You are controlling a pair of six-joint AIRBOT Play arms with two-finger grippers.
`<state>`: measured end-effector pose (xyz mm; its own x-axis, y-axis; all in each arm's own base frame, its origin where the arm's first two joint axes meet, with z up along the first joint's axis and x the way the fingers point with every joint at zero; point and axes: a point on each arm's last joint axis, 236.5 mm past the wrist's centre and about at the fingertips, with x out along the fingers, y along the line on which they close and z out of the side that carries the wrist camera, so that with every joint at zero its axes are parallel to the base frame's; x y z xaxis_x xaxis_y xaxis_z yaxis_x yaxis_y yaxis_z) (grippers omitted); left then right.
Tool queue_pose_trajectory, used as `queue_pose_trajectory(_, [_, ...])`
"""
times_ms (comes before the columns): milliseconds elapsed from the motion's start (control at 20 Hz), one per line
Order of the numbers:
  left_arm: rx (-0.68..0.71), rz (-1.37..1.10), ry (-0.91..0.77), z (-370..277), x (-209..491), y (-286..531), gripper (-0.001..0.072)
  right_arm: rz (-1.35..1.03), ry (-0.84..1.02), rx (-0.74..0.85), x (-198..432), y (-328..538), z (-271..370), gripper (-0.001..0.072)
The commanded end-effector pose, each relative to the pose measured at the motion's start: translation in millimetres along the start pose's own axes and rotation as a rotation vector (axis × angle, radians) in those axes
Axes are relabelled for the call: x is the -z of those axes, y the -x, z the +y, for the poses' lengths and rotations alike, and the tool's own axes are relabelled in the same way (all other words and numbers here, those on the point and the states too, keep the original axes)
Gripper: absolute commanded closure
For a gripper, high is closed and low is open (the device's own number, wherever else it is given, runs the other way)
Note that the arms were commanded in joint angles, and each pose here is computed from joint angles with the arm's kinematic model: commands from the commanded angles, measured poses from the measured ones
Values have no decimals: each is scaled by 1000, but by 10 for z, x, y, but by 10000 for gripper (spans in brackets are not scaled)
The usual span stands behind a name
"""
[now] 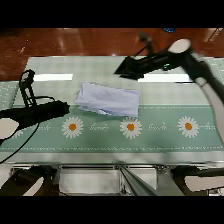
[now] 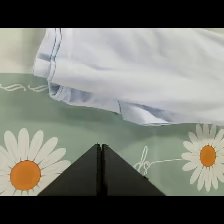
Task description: Fold the shirts.
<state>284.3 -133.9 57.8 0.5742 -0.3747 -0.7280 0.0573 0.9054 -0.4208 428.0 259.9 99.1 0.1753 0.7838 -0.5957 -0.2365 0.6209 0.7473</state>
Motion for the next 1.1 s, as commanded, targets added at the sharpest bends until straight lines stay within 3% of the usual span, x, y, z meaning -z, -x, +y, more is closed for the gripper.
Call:
queue_pose_trajectory(0, [14, -34, 12, -10, -53, -30, 684, -91, -104, 543, 169, 1224, -1177, 299])
queue_pose_trajectory(50, [16, -41, 12, -15, -68, -29, 684, -132, -172, 663, 296, 1419, -1475, 299])
queue_pose_trajectory(150, [21, -61, 13, -27, -118, -34, 684, -183, -259, 688, 494, 1323, -1785, 299])
queue_pose_trajectory(600, [15, -56, 22, -2, -135, -135, 684, -37, -477, 185, 775, -157, -1857, 299])
queue_pose_trajectory(900, [8, -30, 34, 21, -92, -213, 684, 130, -440, 142, 1146, -671, -1708, 299])
queue_pose_trajectory(1000, [11, -30, 37, 14, -91, -212, 684, 158, -381, 127, 1154, -778, -1588, 349])
queue_pose_trajectory(1050, [11, -30, 37, 14, -91, -212, 684, 168, -346, 118, 1132, -813, -1514, 451])
